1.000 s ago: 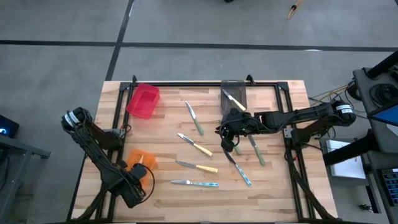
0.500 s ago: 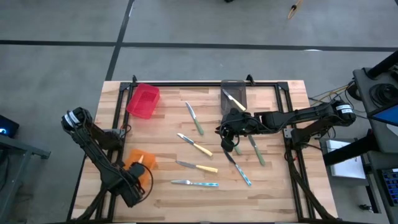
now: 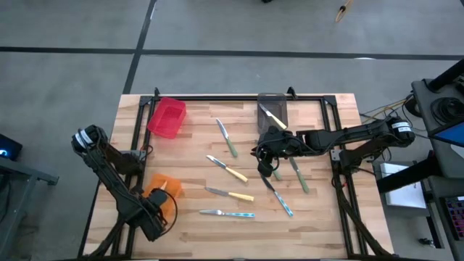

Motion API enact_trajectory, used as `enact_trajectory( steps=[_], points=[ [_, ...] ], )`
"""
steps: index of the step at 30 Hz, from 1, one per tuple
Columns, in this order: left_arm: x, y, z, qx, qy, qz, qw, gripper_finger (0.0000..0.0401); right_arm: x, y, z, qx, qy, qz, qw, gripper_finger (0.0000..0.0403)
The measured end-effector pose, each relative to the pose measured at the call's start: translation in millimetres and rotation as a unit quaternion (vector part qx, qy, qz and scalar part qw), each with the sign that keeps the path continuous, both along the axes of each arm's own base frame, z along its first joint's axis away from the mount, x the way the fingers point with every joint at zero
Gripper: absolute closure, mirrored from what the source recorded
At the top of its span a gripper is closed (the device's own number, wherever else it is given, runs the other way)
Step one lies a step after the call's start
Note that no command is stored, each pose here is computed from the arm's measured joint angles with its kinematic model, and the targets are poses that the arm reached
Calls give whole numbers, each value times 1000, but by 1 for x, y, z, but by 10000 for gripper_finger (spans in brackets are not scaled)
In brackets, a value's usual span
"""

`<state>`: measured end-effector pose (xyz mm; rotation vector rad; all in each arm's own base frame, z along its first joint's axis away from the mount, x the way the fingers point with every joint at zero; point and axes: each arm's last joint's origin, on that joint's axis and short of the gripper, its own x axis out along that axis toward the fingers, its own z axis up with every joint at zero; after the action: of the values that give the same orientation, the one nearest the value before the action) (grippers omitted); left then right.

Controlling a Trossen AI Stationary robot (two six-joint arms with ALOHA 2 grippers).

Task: Sort silverware by color (type)
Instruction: Put the top left blue knife into the orange bin, then put the top yellow knife into the black bin

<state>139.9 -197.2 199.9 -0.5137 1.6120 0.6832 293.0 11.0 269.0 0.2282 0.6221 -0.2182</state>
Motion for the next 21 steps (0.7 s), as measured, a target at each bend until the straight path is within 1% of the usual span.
enact_trajectory(
  steps=[7,10,13,15,18,21],
  points=[
    [3,-4,8,-11,-15,-9,1000,401,0,0,0,9,-2,-9,1000,344],
    [8,-7,16,-8,-48,-30,998,401,0,1,0,13,-3,-12,1000,344],
    [13,-10,25,3,-94,-67,993,401,0,3,0,23,-5,-16,1000,344],
    [19,-11,33,18,-134,-96,986,401,0,5,-1,29,-5,-18,999,344],
    [29,-10,43,46,-187,-142,971,401,0,10,-1,31,-4,-13,999,344],
    [42,-9,54,67,-235,-199,949,401,1,15,-2,40,-4,-10,999,344]
  ],
)
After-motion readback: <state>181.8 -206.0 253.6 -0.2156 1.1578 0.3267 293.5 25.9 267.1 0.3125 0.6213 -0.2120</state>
